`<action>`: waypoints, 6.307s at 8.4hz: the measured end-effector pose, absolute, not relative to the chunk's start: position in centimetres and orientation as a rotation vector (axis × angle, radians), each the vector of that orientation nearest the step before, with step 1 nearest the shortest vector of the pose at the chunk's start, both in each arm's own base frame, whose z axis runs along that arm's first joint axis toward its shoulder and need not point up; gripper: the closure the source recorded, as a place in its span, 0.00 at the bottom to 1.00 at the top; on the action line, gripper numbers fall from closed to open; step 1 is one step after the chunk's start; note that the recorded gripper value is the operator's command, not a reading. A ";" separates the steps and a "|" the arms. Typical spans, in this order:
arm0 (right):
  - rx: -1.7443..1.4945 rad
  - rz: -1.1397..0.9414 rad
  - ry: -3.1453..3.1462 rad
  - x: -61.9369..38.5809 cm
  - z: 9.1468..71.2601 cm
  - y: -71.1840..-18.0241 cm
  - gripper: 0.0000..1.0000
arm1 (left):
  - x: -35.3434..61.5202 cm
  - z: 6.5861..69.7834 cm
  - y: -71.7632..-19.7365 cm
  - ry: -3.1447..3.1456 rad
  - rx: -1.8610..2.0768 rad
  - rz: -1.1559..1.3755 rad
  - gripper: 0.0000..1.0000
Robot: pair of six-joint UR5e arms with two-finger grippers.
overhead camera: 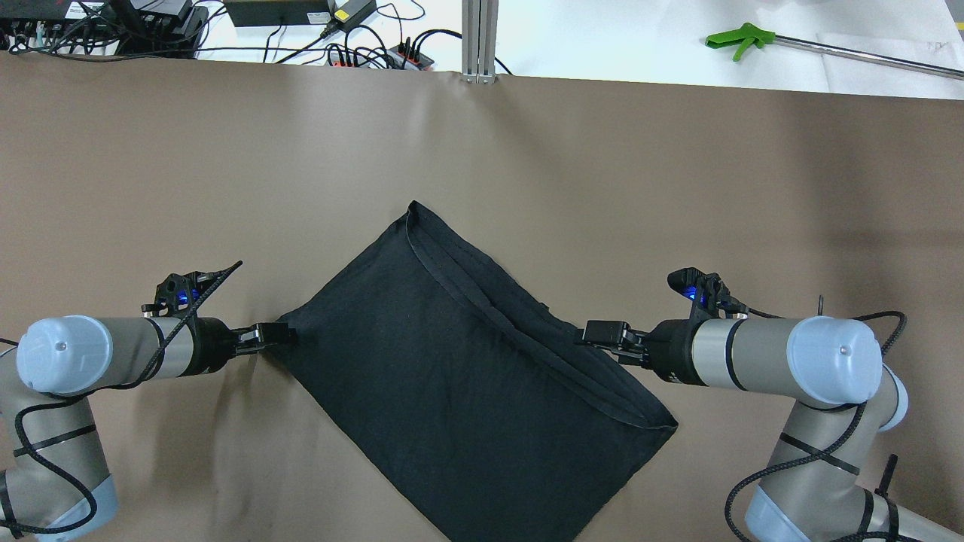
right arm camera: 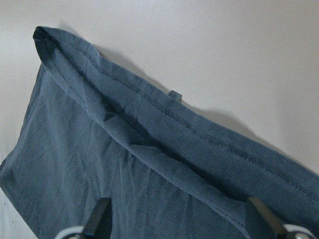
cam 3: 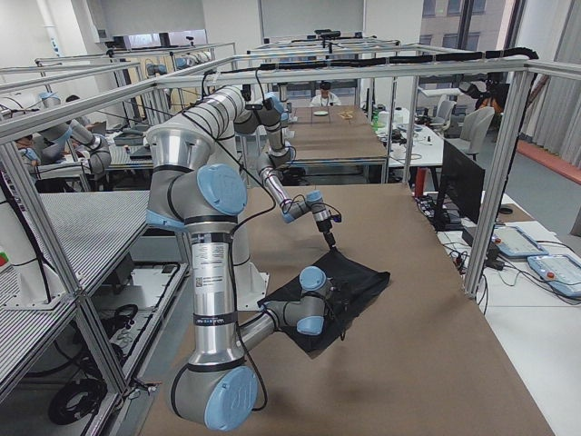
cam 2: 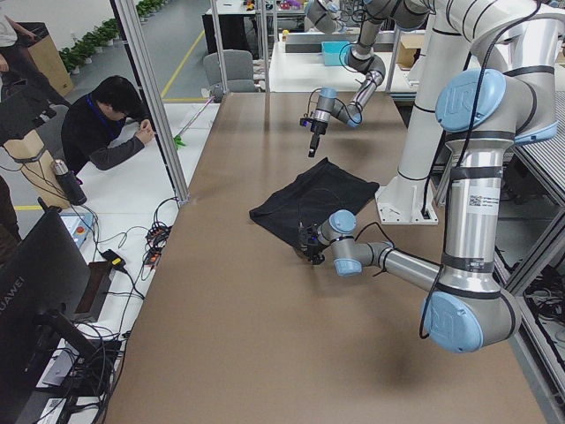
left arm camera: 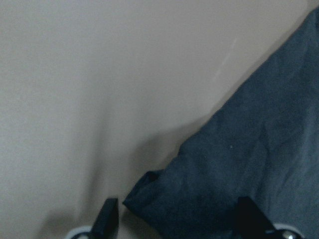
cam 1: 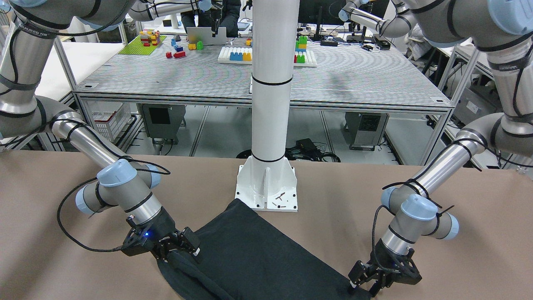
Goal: Fold clothes
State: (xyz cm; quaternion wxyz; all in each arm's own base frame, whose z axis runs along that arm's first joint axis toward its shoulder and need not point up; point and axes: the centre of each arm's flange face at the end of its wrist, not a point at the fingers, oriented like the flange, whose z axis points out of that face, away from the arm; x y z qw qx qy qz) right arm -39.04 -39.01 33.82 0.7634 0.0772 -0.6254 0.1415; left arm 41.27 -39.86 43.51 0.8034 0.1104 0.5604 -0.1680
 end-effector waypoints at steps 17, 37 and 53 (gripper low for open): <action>0.178 0.316 -1.364 -38.8 34.1 -38.8 0.06 | 45.6 28.4 -60.9 1.032 0.388 -0.509 1.00; 0.655 0.341 -0.927 -48.7 24.3 -56.9 0.08 | 32.7 29.4 -65.9 0.993 0.515 -0.271 0.05; 0.692 0.375 -0.674 -60.9 23.6 -68.6 0.56 | 33.4 31.8 -66.6 0.948 0.510 -0.251 0.05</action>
